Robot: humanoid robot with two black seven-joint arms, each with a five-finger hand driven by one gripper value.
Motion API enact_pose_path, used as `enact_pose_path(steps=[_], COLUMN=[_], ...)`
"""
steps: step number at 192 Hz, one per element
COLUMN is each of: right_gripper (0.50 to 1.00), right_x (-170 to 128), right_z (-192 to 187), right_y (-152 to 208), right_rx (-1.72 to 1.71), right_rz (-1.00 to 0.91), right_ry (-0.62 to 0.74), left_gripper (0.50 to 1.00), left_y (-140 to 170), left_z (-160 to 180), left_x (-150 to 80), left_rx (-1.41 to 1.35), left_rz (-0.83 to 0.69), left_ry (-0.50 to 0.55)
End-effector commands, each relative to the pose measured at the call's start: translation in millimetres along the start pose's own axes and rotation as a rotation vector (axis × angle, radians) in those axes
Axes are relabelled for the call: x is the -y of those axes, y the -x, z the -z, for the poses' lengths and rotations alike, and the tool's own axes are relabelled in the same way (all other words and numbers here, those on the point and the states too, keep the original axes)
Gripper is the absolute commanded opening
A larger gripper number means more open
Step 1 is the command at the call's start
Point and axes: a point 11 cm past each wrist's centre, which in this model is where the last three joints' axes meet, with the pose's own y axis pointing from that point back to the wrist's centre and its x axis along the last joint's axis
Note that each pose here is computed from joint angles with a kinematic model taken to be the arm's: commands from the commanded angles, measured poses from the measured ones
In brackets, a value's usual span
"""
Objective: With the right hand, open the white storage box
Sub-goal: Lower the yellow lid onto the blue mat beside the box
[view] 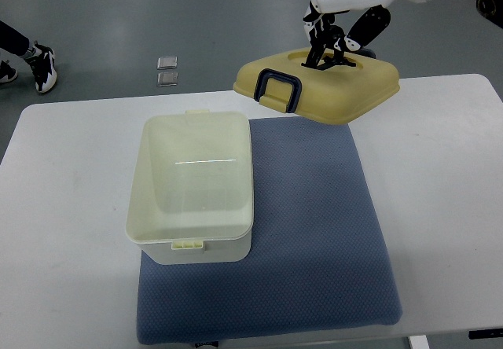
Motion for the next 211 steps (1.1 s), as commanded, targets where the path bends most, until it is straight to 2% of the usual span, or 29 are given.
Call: enact_pose_path(steps=[1,67,97,211], right_gripper=[0.500,0.500,0.500,0.500], right_x=[3,2,11,52], right_z=[-7,-37,-41,-5], right_y=[22,80,105,129], right_rx=[-0.039,-0.010,0.015,0.047], right_rz=[0.008,0.036,0.066,0.085], right_ry=[0.018,0.109,0.124,0.019], left_gripper=[1.000,1.000,1.000,1.000], left_y=[0,0,0,0], left_z=[0,0,0,0], left_x=[0,0,0,0], left_rx=[0.000,0.000,0.000,0.000], left_rz=[0.000,0.000,0.000,0.000], left_ry=[0.000,0.000,0.000,0.000])
